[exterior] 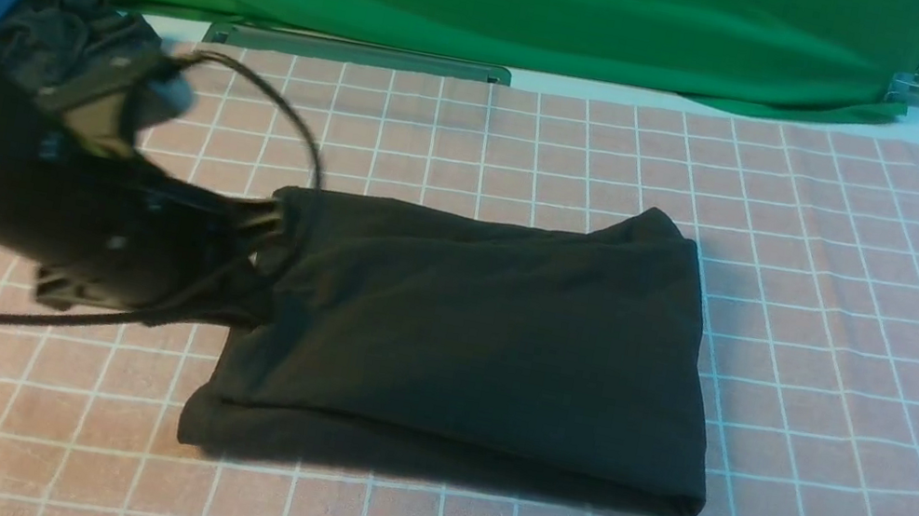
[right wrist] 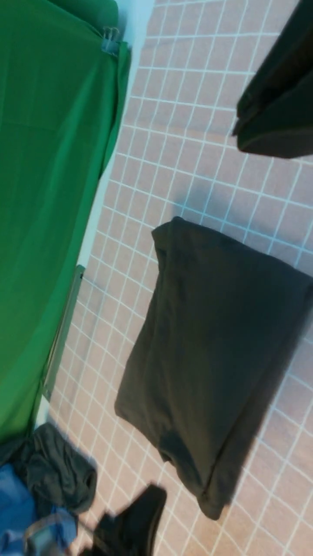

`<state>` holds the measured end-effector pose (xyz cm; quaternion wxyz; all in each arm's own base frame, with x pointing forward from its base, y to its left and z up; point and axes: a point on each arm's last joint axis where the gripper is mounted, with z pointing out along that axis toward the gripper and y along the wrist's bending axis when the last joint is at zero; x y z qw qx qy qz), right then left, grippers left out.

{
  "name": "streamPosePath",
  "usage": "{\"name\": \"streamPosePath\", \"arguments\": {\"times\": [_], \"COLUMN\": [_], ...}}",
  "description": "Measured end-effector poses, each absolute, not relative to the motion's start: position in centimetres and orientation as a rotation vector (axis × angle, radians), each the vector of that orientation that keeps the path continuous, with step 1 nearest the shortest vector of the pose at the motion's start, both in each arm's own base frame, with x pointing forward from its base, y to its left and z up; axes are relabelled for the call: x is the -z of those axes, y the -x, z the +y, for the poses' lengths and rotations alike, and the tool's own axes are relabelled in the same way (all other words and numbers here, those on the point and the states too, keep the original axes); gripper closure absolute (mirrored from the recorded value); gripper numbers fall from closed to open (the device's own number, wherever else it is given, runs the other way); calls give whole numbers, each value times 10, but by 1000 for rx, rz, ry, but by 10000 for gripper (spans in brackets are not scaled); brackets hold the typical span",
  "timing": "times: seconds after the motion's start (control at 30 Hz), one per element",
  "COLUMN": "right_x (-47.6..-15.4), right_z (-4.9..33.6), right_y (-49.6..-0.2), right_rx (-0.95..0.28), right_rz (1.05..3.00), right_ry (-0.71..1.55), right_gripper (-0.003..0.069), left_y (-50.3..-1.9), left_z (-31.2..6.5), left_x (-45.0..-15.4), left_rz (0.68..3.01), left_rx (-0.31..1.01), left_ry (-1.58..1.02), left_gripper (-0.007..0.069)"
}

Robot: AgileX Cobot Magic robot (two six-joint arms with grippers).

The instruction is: Fold a long-sleeved shirt over a pink coffee tablecloth.

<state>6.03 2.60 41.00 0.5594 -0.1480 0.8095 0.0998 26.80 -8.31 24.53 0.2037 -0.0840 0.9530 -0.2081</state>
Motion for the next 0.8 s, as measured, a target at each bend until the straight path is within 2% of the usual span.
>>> {"name": "streamPosePath", "arguments": {"times": [0.17,0.4,0.6,0.7,0.8], "right_x": [-408,-408,-408,-408,-409], "right_z": [26,28,28,29,30], "right_y": [-59,-58,-58,-58,-58], "right_rx": [-249,-280,-281,-286,-308], "right_rz": [1900,1895,1895,1895,1895], "right_ry": [345,340,339,339,337], "right_gripper": [620,620,620,620,621], "left_y": [-301,-321,-322,-321,-323], "left_z": [-94,-83,-82,-81,-78], "left_x": [-213,-170,-169,-177,-198], "left_rz": [2725,2803,2799,2762,2647], "left_rx": [511,343,339,344,346], "left_ry": [207,261,307,343,352], "left_gripper": [613,613,613,613,613]}}
